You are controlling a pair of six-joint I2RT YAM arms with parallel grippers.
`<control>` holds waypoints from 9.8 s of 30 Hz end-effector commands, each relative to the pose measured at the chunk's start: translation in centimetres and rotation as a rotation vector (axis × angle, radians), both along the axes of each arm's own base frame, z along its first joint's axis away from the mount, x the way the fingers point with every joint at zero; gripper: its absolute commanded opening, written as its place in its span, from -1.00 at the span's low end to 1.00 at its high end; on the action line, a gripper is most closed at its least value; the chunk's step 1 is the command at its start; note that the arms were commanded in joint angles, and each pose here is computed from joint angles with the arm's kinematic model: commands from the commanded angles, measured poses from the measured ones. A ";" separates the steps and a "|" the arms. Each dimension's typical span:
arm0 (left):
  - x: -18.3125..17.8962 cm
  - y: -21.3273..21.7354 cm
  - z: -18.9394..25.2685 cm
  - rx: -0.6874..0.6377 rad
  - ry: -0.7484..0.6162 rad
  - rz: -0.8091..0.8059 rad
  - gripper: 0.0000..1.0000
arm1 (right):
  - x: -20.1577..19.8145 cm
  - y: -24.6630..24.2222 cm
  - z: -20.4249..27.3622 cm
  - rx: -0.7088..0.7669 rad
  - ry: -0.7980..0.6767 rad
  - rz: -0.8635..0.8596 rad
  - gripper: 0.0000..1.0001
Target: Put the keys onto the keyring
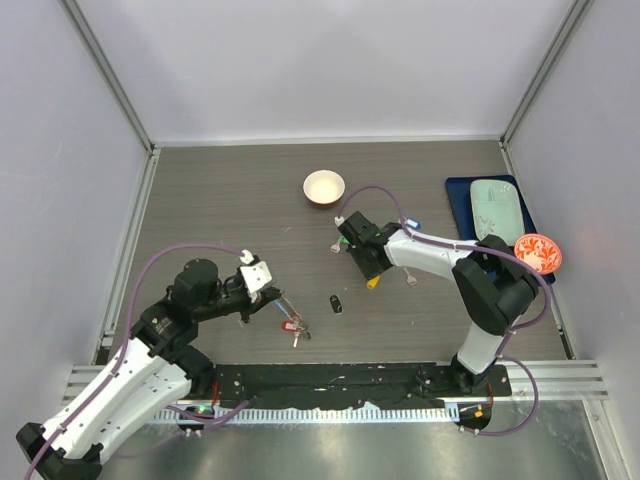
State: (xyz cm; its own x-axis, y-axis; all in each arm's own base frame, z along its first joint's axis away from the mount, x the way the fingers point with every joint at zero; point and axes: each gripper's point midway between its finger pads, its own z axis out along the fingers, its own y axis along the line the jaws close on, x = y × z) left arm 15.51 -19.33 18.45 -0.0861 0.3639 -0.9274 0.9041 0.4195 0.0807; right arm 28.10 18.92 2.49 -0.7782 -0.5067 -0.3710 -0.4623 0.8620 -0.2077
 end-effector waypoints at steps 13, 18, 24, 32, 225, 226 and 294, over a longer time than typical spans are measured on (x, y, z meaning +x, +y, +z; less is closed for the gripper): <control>0.1 -0.7 2.7 -0.054 -0.085 -0.042 -1.00 | 1.1 -0.3 1.9 -0.012 -0.080 0.005 -0.98; -0.7 -1.3 3.1 -0.066 -0.128 -0.123 -1.00 | 1.3 2.4 5.3 0.143 -0.185 0.121 -0.99; -0.9 -2.1 3.5 -0.038 -0.199 -0.224 -1.00 | -1.1 7.9 12.3 0.501 -0.371 0.441 -0.99; -0.4 -3.2 4.0 0.042 -0.236 -0.348 -1.00 | -6.5 11.7 17.4 0.739 -0.600 0.817 -0.99; -0.8 -4.7 1.7 0.019 -0.048 -0.404 -1.00 | -13.4 16.4 18.5 0.741 -0.682 1.188 -0.98; -0.8 -4.7 1.7 0.021 -0.048 -0.403 -1.00 | -13.3 16.3 18.6 0.738 -0.685 1.183 -0.99; -1.3 -5.1 2.1 -0.006 -0.038 -0.438 -1.00 | -14.1 17.5 18.9 0.779 -0.666 1.229 -0.98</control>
State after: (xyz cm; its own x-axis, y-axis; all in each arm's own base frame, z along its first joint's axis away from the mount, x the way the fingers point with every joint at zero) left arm 14.10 -23.56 18.29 0.0511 0.4270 -0.9028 0.9972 0.0279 0.0697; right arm 14.39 34.82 18.01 0.2942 -0.3085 -0.9046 -0.9444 0.0512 -0.3246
